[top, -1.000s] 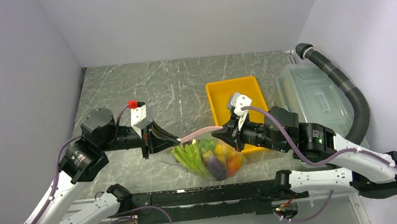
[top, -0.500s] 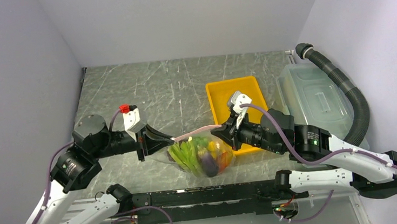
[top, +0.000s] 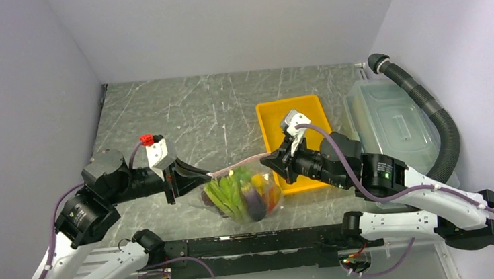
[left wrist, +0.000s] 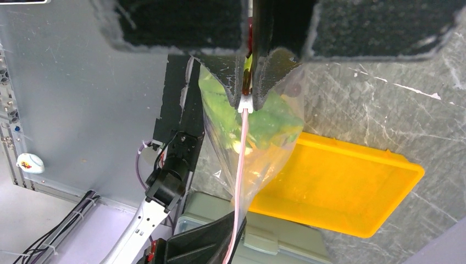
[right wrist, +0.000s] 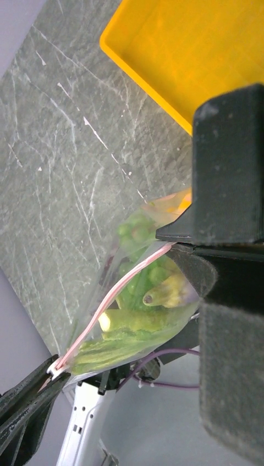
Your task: Place the food in the zip-top bag and seal the zipper
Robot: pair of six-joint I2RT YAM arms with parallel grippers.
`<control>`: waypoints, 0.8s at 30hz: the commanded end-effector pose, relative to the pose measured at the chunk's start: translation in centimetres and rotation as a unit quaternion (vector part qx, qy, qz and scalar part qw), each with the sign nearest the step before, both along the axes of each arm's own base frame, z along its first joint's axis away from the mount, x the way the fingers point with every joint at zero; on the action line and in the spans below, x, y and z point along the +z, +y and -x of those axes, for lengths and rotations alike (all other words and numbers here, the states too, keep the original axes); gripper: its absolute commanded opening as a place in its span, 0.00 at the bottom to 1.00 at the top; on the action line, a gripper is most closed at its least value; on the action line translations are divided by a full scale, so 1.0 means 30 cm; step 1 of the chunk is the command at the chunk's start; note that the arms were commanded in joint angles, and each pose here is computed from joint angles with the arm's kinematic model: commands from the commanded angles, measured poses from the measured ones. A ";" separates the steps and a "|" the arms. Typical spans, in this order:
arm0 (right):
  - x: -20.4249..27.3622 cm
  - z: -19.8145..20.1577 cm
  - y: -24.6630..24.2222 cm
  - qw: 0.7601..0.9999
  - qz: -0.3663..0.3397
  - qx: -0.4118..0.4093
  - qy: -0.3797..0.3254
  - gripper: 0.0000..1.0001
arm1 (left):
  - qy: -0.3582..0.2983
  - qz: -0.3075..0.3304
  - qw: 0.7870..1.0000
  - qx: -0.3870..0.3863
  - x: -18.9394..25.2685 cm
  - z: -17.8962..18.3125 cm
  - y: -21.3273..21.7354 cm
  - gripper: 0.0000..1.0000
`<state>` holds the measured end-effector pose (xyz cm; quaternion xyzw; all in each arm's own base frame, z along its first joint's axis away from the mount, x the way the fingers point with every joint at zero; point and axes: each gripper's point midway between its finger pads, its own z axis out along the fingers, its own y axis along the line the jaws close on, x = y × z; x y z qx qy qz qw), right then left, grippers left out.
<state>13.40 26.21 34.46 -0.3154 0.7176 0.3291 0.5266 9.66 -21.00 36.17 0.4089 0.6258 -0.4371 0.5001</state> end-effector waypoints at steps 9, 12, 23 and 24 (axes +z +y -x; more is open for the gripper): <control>0.064 -0.032 0.002 0.998 0.021 0.022 -0.061 0.39 | -0.012 0.015 1.000 -0.016 0.051 -0.003 -0.021 0.00; 0.084 -0.015 0.013 0.996 0.024 0.047 -0.076 0.54 | -0.009 0.010 1.000 -0.018 0.048 -0.015 -0.032 0.00; 0.126 0.063 0.132 0.974 0.059 0.183 -0.117 0.65 | 0.004 -0.002 0.999 -0.043 0.034 -0.012 -0.055 0.00; 0.124 0.065 0.140 0.972 0.066 0.192 -0.122 0.66 | 0.006 -0.002 0.999 -0.049 0.032 -0.007 -0.058 0.00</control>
